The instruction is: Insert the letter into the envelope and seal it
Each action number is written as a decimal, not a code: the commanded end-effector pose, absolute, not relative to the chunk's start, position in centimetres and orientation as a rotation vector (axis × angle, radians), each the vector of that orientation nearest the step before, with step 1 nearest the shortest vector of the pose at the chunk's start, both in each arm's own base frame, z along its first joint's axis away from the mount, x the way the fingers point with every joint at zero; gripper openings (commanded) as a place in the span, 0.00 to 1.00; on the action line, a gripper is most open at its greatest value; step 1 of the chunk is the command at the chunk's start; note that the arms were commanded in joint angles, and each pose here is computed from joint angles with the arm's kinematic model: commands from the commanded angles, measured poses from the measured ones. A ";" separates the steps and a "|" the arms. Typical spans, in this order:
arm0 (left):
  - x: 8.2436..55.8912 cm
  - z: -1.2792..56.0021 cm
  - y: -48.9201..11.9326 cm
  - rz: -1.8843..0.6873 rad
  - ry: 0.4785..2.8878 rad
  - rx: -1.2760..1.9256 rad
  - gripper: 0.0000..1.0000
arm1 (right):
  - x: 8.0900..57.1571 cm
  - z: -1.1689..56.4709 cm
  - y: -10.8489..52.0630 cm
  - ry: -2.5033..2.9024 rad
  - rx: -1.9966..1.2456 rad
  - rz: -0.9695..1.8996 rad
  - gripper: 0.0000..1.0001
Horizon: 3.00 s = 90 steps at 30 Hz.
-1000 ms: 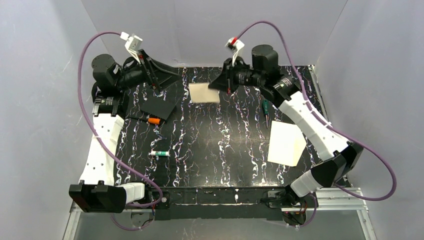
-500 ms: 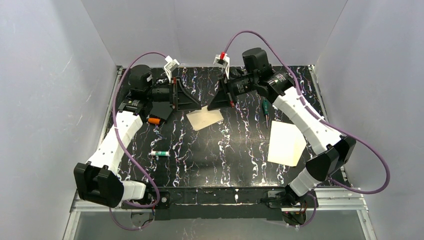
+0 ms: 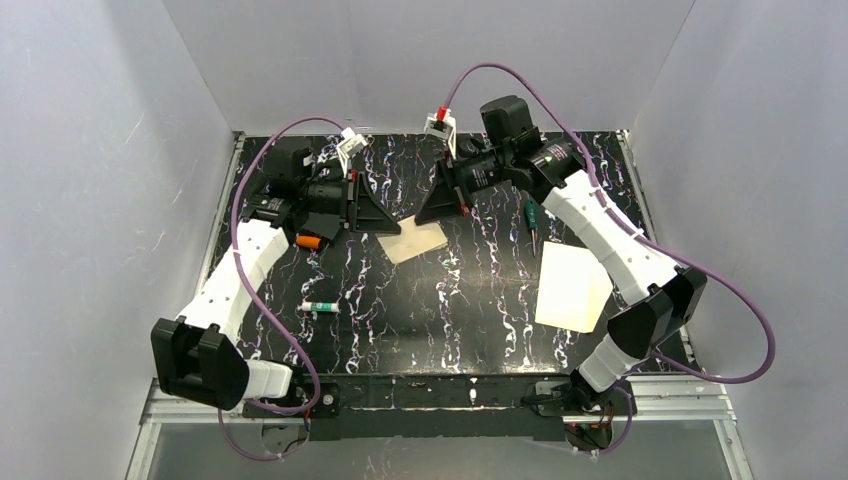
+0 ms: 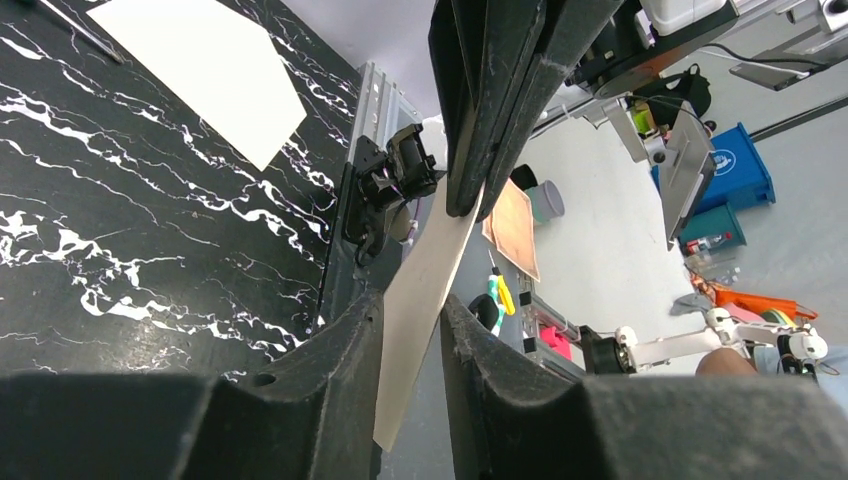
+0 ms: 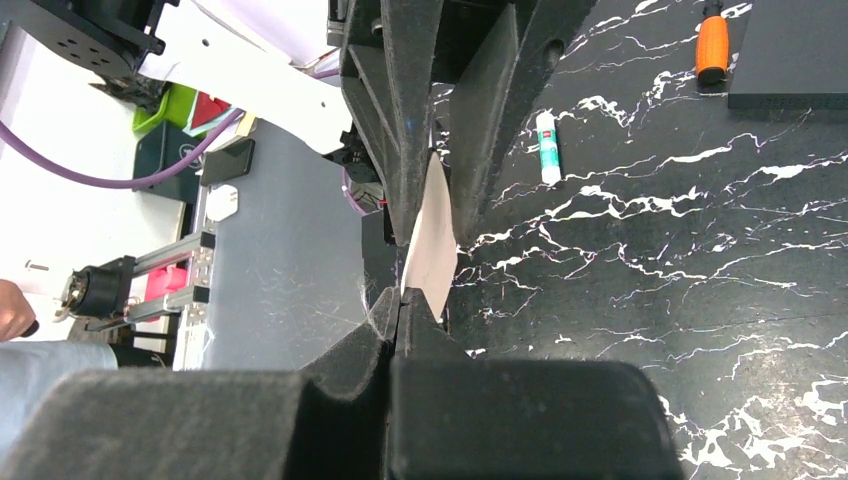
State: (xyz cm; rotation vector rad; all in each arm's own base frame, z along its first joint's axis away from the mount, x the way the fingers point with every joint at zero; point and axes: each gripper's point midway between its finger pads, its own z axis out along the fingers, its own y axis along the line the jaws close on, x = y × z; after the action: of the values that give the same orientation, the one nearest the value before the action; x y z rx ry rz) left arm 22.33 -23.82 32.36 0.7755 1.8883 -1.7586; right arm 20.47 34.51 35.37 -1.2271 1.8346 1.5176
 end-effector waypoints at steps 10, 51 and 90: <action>22.5 32.5 -23.2 -1.528 1.907 0.793 0.00 | 23.4 36.5 34.4 1.911 -1.006 1.413 0.46; 23.9 25.0 -20.5 -1.180 2.149 0.585 0.00 | 28.2 1.7 1.7 2.940 0.628 -0.080 0.95; 27.4 26.1 -15.2 -0.738 2.134 0.181 0.00 | 35.6 1.3 30.5 2.756 0.698 0.426 0.87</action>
State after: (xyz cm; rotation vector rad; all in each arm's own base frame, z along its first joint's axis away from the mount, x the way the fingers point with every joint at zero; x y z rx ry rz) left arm 27.32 -15.37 25.33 0.2665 2.1533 -0.7263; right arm 28.62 27.45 2.70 0.6117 2.9788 0.3240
